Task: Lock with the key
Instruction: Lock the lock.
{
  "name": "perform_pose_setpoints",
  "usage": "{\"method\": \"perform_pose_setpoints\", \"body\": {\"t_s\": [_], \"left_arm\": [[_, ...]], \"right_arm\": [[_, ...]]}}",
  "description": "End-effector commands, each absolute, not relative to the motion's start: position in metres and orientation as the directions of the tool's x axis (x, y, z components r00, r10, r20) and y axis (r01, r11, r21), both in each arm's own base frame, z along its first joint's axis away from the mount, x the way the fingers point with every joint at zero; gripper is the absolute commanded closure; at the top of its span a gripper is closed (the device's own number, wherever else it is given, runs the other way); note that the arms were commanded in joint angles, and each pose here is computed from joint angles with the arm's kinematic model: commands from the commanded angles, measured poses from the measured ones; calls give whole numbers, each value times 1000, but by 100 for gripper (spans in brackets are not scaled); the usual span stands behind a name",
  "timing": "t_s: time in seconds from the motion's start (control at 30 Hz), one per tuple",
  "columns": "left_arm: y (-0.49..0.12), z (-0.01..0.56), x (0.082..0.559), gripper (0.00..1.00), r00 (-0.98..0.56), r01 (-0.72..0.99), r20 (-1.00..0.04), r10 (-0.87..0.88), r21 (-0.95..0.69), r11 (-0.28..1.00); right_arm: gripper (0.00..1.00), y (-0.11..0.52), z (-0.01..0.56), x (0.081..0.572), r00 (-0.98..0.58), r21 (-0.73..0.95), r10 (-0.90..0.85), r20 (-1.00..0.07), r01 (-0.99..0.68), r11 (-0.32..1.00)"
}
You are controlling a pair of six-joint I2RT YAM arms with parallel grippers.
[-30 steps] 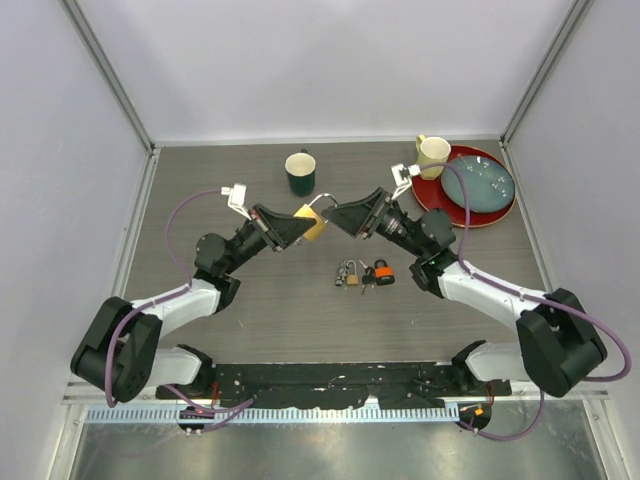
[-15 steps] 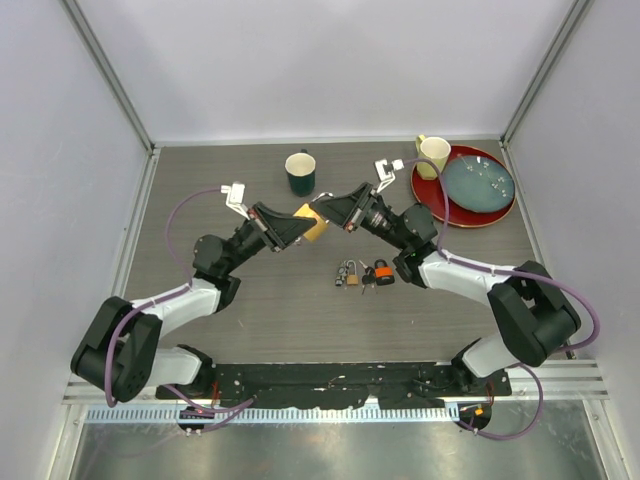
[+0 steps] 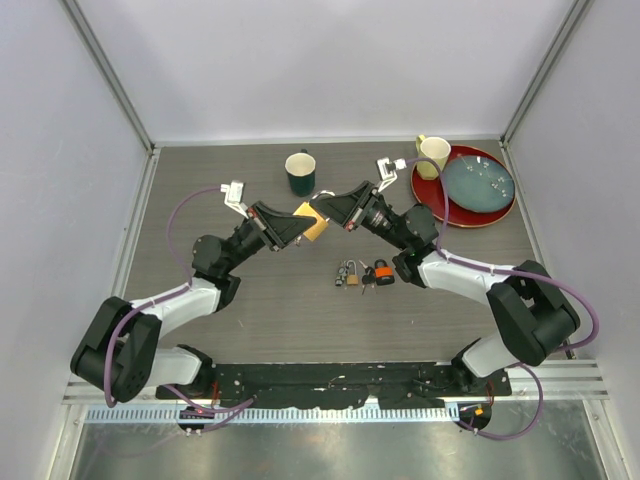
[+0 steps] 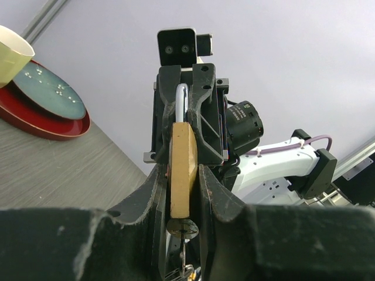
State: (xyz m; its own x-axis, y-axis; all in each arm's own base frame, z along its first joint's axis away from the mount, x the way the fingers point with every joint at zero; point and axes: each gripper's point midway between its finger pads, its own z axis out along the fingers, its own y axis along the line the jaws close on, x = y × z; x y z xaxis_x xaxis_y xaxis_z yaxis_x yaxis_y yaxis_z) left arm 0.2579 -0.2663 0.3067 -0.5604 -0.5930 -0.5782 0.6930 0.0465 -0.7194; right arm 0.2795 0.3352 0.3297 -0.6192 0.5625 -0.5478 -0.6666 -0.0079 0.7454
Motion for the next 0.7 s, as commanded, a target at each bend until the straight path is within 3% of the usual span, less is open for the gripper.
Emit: {"method": "perform_pose_setpoints", "body": {"t_s": [0.0,0.2,0.27,0.4,0.53,0.67], "left_arm": [[-258,361,231,87,-351,885,-684,-639,-465,11],[-262,356,239,68,-333,879,-744,-579,-467,95],[-263,350,244,61,-316,868,-789,-527,-464,174],[-252,340,254,38,-276,819,-858,-432,-445,362],[-236,322,252,23,-296,758,-901,-318,-424,496],[-224,324,240,13,-294,744,-925,-243,-380,549]], "right_arm": [[99,326,379,264,-564,672,618,-548,-737,-76],[99,328,387,262,-571,670,600,-560,-738,-77],[99,331,383,262,-578,673,573,-581,-737,-61],[99,336,385,261,-573,665,528,-627,-746,-21],[99,335,387,259,-547,642,500,-671,-767,22],[99,337,383,260,-532,625,437,-726,-775,95]]}}
